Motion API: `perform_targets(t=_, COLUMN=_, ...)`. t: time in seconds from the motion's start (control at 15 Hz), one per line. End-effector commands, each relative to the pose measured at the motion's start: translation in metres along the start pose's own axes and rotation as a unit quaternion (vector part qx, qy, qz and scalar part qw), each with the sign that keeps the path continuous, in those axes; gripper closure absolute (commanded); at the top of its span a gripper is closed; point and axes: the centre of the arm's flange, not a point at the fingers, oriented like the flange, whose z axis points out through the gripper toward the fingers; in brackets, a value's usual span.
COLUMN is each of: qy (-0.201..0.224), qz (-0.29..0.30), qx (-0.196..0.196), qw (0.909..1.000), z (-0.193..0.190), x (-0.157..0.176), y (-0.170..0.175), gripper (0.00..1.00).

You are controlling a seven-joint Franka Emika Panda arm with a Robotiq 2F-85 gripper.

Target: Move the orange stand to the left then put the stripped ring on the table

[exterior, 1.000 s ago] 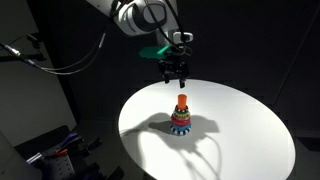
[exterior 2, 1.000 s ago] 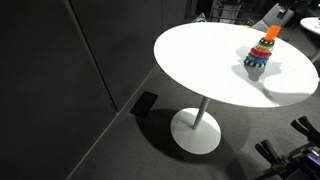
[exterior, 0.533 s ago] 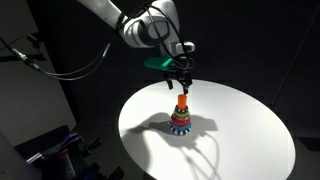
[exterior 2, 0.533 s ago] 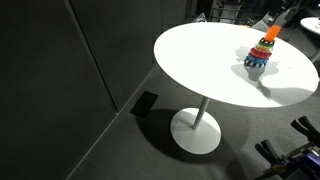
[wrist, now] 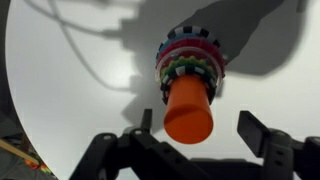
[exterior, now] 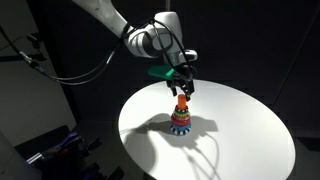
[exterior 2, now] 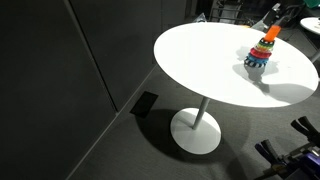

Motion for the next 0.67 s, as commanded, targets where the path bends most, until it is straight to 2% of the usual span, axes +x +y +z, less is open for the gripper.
perform_targets(t=0.0, qy=0.003, qz=0.011, qx=-0.002, qw=0.9999, z=0.004, x=0.009, y=0.005, gripper=0.44)
perform_targets(t=0.2, qy=-0.003, qz=0.006, qx=-0.002, qw=1.0000, z=0.003, x=0.007, y=0.006, gripper=0.68)
perform_targets(t=0.33, qy=-0.002, qz=0.003, qx=0.000, qw=1.0000, z=-0.002, x=0.005, y=0.007, gripper=0.80)
perform_targets(t=0.6, qy=0.000, qz=-0.003, qx=0.003, qw=1.0000, z=-0.013, x=-0.002, y=0.008, gripper=0.80)
